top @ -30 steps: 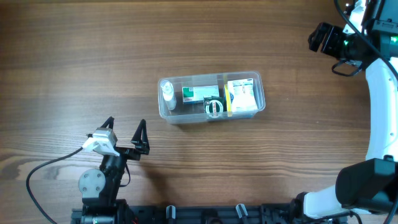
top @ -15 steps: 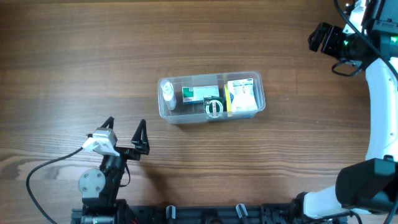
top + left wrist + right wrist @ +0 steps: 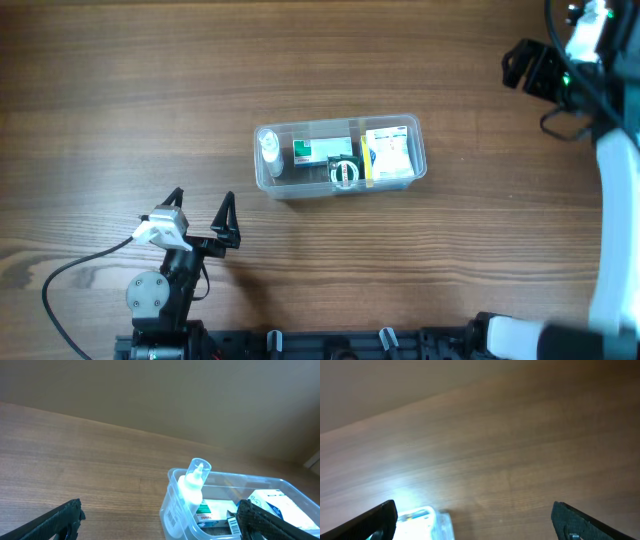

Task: Pack container

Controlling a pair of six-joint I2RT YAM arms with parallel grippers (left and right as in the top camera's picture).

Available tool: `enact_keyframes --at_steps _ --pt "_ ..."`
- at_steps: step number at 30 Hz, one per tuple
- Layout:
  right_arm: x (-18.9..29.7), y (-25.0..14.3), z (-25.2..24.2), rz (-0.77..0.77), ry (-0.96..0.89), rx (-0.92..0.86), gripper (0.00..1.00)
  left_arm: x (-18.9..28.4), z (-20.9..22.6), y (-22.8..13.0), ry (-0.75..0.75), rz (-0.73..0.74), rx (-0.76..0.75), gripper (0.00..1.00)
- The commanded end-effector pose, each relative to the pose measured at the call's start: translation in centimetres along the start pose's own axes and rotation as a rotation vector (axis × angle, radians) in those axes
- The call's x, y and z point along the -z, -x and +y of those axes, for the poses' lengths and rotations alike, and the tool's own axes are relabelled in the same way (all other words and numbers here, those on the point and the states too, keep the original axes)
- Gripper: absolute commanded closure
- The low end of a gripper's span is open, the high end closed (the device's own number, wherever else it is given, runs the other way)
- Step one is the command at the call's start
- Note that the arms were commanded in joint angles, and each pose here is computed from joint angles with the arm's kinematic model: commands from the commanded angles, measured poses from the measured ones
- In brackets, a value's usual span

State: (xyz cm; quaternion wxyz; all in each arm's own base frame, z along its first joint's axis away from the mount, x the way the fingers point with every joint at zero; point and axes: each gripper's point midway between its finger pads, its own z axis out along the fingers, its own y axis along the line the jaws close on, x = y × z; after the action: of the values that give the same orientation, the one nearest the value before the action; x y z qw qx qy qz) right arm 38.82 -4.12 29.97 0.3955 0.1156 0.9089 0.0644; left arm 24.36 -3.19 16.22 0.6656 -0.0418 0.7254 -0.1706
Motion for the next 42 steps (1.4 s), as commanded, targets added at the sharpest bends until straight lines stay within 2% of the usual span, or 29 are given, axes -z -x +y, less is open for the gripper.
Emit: enact_keyframes --at_steps 1,5,9,14,21,33,42 --pt "3.5 -2.2 1.5 -0.088 0.021 0.058 0.0 0.0 0.1 -0.1 0.007 -0.003 -0.016 0.0" --pt "5.6 -4.6 2.3 -0.247 0.058 0.102 0.0 0.0 0.1 -0.1 0.007 -0.003 -0.016 0.0" --pt "7.9 -6.5 3.6 -0.513 0.159 0.147 0.0 0.0 0.1 -0.1 0.007 -0.003 -0.016 0.0" --pt "8.6 -10.5 3.6 -0.653 0.232 0.178 0.0 0.0 0.1 -0.1 0.007 -0.003 -0.016 0.0" --pt "7.0 -14.7 2.7 -0.696 0.255 0.191 0.0 0.0 0.1 -0.1 0.007 -0.003 -0.016 0.0" --pt "4.9 -17.3 2.6 -0.854 0.316 0.224 0.0 0.0 0.1 -0.1 0.007 -0.003 -0.016 0.0" --pt "2.4 -19.5 2.1 -0.754 0.25 0.364 0.0 0.0 0.1 -0.1 0.007 -0.003 -0.016 0.0"
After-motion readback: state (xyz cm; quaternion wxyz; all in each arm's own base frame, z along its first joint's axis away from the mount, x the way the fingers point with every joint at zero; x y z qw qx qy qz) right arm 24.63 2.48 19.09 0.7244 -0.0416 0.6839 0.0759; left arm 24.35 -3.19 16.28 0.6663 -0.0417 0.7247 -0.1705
